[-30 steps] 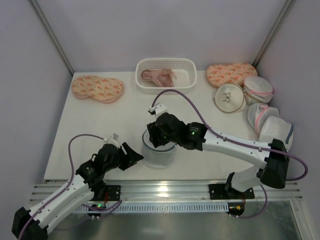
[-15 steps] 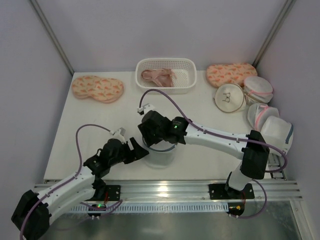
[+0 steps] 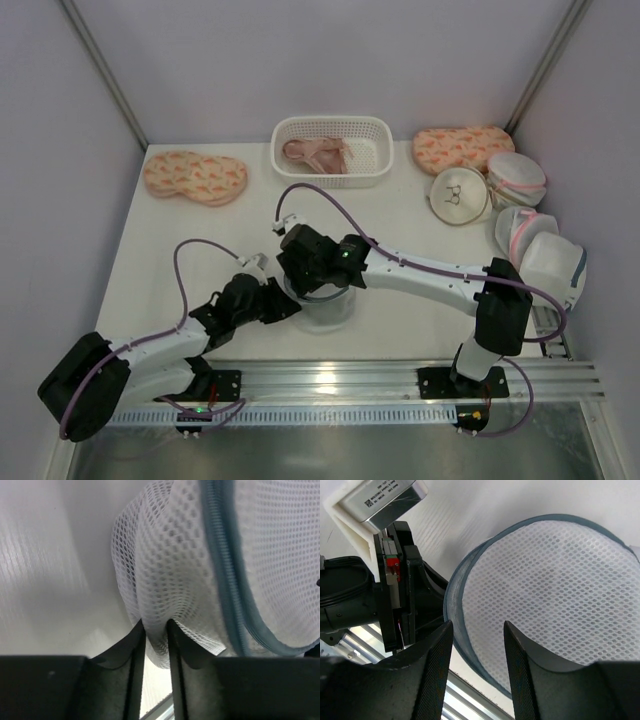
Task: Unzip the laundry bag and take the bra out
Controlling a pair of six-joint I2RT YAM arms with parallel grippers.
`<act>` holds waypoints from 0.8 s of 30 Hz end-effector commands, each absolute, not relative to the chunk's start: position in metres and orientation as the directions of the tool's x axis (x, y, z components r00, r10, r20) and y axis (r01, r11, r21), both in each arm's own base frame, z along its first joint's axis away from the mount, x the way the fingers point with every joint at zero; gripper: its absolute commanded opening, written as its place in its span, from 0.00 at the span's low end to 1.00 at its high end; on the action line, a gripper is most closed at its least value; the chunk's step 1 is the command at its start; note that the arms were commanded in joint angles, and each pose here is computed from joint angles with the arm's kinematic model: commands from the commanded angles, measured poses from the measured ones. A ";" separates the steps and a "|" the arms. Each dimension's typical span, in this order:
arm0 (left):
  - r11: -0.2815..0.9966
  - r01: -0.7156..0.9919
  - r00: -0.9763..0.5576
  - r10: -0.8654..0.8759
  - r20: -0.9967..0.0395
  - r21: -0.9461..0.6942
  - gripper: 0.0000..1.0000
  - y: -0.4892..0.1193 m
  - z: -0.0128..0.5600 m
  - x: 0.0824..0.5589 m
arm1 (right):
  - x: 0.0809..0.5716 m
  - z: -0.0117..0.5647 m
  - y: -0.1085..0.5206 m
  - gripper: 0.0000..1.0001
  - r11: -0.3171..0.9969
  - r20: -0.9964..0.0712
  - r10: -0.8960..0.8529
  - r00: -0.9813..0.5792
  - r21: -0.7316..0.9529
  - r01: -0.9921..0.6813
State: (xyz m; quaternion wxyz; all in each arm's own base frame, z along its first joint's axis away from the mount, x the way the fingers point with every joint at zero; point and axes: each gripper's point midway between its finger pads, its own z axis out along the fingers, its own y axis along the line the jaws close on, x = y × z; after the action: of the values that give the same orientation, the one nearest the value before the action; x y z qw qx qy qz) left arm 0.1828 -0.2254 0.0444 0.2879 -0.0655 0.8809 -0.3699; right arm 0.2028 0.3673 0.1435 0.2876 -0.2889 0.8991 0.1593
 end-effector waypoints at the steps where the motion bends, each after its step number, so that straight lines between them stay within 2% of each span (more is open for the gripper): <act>1: 0.683 0.161 -0.784 -0.350 -0.513 -0.712 0.22 -0.235 0.062 0.195 | 0.196 0.148 0.374 0.49 0.758 -0.613 -0.437 -0.657 0.141 -0.636; 3: 0.685 0.155 -0.775 -0.363 -0.517 -0.712 0.11 -0.232 0.065 0.196 | 0.194 0.144 0.372 0.48 0.758 -0.607 -0.444 -0.660 0.139 -0.638; 4: 0.683 0.154 -0.770 -0.370 -0.520 -0.714 0.00 -0.232 0.067 0.197 | 0.193 0.141 0.371 0.48 0.757 -0.601 -0.448 -0.662 0.139 -0.638; 12: 0.680 0.165 -0.737 -0.396 -0.548 -0.714 0.00 -0.225 0.084 0.199 | 0.186 0.124 0.371 0.46 0.752 -0.568 -0.474 -0.673 0.136 -0.645; 18: 0.684 0.163 -0.747 -0.386 -0.542 -0.711 0.00 -0.225 0.081 0.196 | 0.206 0.125 0.352 0.34 0.822 -0.592 -0.452 -0.667 0.013 -0.569; 20: 0.692 0.157 -0.751 -0.379 -0.540 -0.705 0.00 -0.223 0.078 0.195 | 0.207 0.126 0.347 0.35 0.827 -0.592 -0.456 -0.665 -0.004 -0.563; 24: 0.707 0.148 -0.759 -0.368 -0.538 -0.692 0.00 -0.220 0.070 0.192 | 0.195 0.135 0.354 0.52 0.785 -0.608 -0.457 -0.650 0.068 -0.615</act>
State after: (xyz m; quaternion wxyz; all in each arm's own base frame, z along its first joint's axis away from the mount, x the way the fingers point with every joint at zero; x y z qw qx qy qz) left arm 0.1889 -0.2229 0.0697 0.3276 -0.0696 0.8595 -0.3861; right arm 0.1999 0.3518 0.1179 0.2781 -0.2904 0.9089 0.1102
